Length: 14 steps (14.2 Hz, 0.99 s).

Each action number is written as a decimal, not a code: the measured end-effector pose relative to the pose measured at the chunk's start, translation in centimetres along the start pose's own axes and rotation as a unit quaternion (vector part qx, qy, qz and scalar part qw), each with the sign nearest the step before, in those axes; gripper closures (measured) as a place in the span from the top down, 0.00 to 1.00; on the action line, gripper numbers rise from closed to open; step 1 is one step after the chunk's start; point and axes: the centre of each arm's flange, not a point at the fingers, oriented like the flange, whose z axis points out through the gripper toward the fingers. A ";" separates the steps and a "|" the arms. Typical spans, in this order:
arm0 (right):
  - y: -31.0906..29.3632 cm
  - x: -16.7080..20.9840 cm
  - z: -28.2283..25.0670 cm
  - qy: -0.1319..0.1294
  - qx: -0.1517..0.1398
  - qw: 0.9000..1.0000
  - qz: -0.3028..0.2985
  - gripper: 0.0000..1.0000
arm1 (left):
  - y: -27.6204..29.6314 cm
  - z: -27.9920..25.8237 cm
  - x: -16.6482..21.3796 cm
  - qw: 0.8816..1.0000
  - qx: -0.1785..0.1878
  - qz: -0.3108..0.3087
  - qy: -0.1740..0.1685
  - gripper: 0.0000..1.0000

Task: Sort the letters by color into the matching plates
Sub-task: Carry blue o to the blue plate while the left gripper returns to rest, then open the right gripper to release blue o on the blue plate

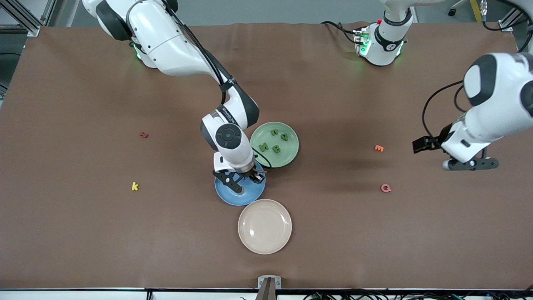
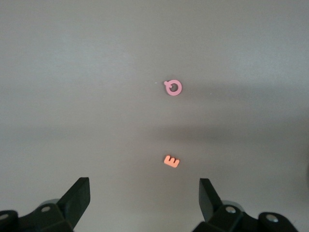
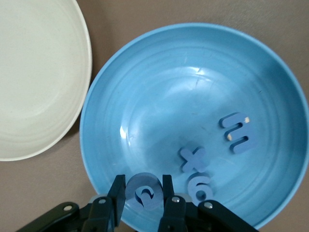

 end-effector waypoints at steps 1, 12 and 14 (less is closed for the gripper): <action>0.0 0.0 0.1 0.000 0.000 1.000 0.003 0.41 | -0.6 -1.1 -0.7 1.000 -0.001 -0.003 0.002 1.00; 2.2 5.0 -2.9 -0.030 -0.078 0.989 -0.121 1.00 | -2.8 -12.8 -6.5 0.999 -0.008 -0.019 0.042 1.00; 4.2 8.4 -6.2 -0.054 -0.105 0.979 -0.166 1.00 | -2.8 -15.0 -6.3 0.998 -0.008 -0.019 0.061 1.00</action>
